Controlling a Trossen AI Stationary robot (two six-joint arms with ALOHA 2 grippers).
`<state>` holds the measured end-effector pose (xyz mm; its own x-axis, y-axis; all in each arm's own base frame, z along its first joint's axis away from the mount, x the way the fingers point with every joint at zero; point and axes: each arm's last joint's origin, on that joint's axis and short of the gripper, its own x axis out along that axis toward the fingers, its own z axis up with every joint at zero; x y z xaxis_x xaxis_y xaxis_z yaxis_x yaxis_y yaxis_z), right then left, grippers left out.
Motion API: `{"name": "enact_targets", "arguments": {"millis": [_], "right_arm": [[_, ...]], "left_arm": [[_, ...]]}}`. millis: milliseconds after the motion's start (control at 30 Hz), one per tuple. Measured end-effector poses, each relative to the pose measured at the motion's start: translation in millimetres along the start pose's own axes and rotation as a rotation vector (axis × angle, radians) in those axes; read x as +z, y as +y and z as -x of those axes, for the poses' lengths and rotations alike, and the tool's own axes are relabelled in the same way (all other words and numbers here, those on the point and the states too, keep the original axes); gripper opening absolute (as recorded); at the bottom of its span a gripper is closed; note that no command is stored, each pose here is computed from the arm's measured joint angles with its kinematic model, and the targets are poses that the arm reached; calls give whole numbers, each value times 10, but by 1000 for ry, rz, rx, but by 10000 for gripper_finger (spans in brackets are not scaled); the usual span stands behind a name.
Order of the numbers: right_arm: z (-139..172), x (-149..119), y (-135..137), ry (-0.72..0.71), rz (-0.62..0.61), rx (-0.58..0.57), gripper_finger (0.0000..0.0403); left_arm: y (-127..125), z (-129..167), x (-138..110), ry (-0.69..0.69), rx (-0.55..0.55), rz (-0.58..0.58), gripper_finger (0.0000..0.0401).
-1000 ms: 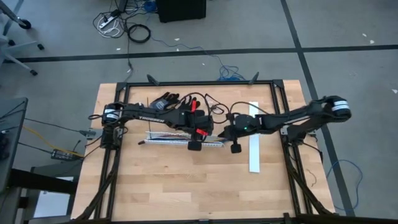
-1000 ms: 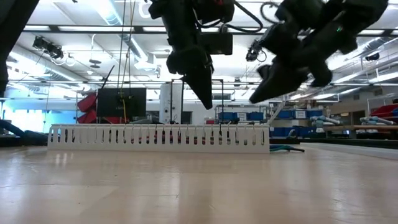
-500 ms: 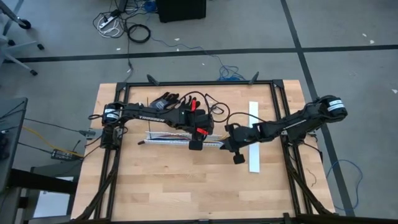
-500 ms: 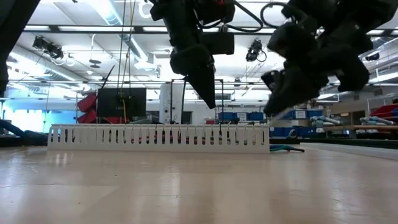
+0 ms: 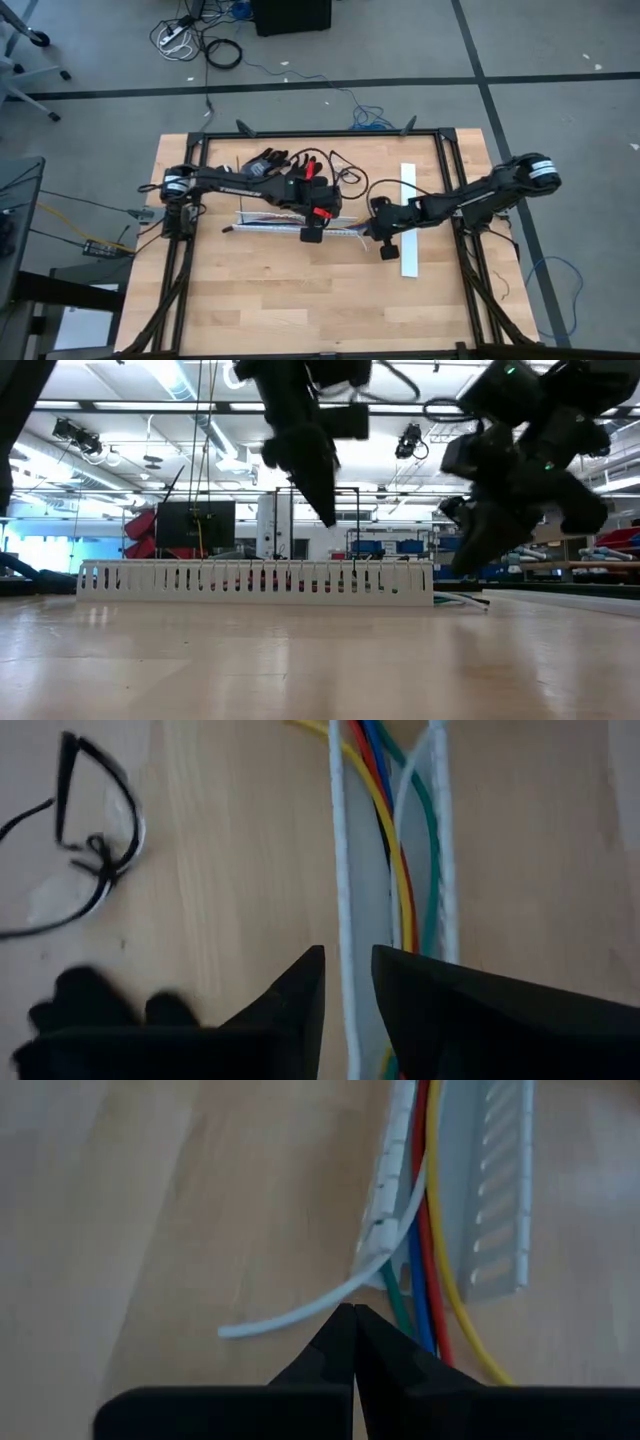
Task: Ziptie cables
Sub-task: Put the ziptied cables in a white cable duct
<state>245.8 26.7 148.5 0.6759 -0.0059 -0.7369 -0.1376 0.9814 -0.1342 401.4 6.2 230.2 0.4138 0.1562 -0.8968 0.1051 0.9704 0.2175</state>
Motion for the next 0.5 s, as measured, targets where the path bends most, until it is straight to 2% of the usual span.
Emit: {"name": "enact_targets", "arguments": {"millis": [167,267,367,500], "right_arm": [[283,-110,69,-79,-5,-12,0],[453,-246,91,-214,-59,-27,0],[547,-403,135,-394,-96,24,0],[630,-462,190,-622,-109,104,3]], "left_arm": [[-108,515,-34,-52,3,32,80],[-209,855,-101,-144,37,65,80],[-351,1163,-282,-232,113,110,80],[-567,1319,-669,-331,160,246,80]]}}
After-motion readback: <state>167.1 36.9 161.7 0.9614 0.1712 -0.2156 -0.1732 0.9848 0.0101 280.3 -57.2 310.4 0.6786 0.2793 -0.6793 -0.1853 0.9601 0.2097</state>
